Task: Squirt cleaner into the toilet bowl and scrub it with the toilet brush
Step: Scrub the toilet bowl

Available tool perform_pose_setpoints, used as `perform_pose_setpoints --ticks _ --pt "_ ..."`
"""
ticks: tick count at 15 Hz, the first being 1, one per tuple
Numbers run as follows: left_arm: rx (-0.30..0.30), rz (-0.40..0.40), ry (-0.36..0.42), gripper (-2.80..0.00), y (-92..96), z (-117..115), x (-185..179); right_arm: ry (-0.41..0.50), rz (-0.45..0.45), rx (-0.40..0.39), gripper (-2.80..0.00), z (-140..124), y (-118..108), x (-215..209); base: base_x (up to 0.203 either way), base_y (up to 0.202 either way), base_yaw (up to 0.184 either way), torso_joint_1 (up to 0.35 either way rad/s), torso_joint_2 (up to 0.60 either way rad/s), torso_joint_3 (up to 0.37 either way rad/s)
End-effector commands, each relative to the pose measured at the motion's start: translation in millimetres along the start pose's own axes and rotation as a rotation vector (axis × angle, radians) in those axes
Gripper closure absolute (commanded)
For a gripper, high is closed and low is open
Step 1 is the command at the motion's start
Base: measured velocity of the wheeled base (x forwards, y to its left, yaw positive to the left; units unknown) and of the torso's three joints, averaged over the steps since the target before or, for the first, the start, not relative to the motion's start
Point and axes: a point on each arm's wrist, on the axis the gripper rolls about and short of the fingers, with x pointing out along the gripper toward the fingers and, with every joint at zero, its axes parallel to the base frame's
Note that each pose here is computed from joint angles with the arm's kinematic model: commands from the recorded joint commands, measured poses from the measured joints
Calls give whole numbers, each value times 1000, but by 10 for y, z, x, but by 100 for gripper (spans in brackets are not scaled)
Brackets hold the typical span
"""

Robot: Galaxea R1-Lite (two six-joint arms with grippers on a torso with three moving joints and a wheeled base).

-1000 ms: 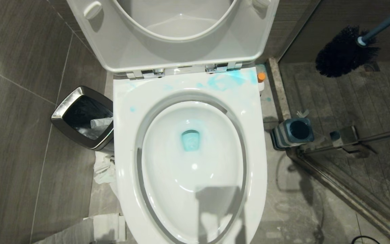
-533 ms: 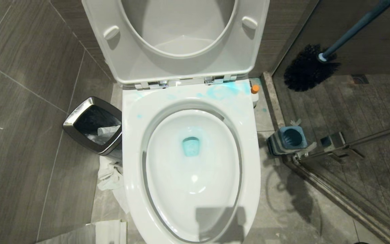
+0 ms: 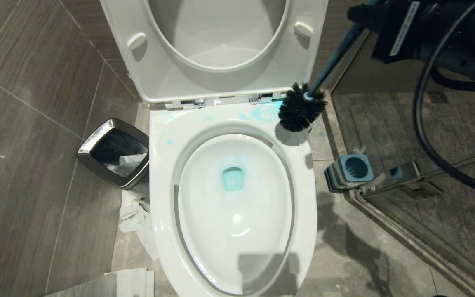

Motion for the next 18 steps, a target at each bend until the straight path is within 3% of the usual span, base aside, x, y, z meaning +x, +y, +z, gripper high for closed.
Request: perform_pose_setpoints --ticks 1,6,14,18 --pt "0 0 1 0 0 0 1 40 52 0 0 -172 369 317 0 0 0 0 0 0" --pt "0 0 1 0 0 0 1 53 98 15 0 -232 817 459 0 0 0 0 0 0" --pt "-4 0 1 0 0 0 1 182 65 32 0 -755 994 726 0 0 0 0 0 0" --pt "-5 0 1 0 0 0 1 185 26 42 0 -980 1007 968 0 0 0 0 0 0"
